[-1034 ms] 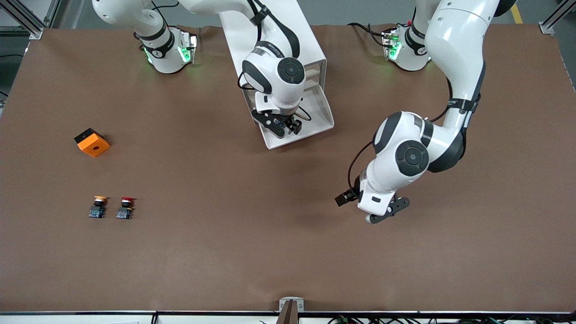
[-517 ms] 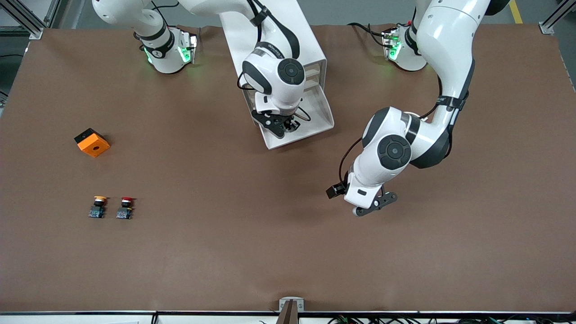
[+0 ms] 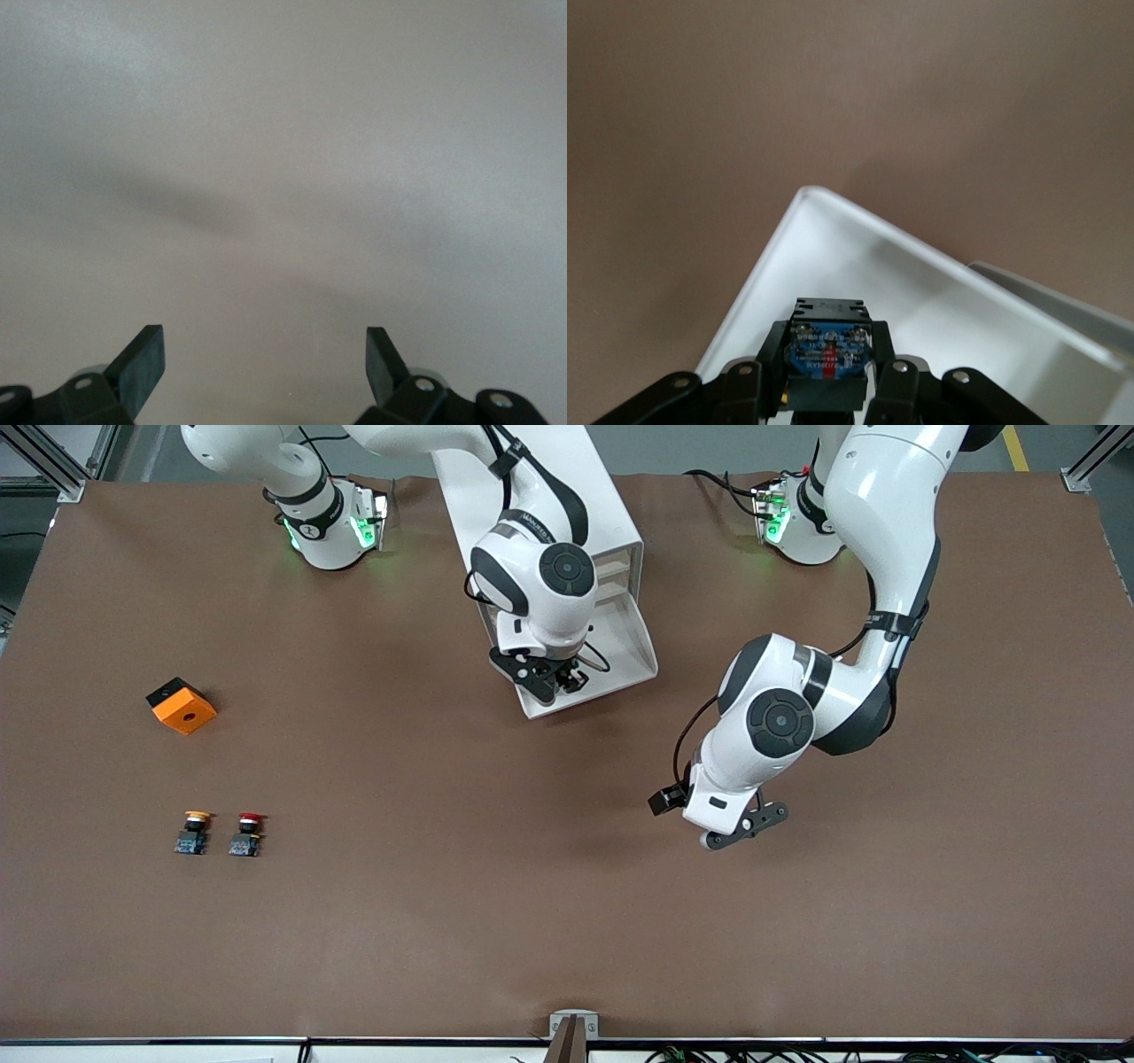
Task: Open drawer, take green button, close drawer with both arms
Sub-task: 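Carry the green button with the right gripper toward the red button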
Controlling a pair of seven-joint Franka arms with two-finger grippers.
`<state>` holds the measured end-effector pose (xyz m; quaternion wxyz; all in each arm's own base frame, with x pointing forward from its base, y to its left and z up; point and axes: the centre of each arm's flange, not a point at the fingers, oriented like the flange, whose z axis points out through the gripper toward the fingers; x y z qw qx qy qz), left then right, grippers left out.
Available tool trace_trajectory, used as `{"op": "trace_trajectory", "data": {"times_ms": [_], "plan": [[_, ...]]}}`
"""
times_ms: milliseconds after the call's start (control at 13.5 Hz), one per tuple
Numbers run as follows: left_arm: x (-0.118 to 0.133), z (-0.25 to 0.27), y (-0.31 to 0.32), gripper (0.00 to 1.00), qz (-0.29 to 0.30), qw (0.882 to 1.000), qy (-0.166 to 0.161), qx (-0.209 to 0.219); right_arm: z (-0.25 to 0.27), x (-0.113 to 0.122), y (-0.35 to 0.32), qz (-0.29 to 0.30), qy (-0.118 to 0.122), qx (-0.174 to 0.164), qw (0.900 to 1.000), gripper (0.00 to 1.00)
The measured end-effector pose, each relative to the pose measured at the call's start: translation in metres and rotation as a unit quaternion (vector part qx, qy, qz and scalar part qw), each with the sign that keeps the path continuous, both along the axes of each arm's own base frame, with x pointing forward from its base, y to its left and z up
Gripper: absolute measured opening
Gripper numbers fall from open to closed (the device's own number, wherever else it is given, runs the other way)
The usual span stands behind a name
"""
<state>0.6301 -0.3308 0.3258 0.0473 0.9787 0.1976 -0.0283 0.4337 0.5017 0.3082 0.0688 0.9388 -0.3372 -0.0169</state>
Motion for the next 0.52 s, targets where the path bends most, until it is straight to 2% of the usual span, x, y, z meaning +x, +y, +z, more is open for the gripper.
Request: {"op": "trace_trajectory", "data": {"times_ms": [74,221,517], "plan": [[-0.001,-0.001,0.000,1.00,0.000,1.000,0.003,0.001,0.021,0.016,-0.008,0.002,0.007,0.001,1.000,0.41],[-0.002,-0.001,0.000,1.00,-0.001,1.000,0.005,0.003,0.069,0.054,-0.035,0.017,0.017,0.029,0.999,0.41],[-0.001,-0.001,0.001,1.00,0.000,1.000,0.005,0.003,0.139,0.127,-0.141,0.075,0.005,0.069,0.995,0.41]]}}
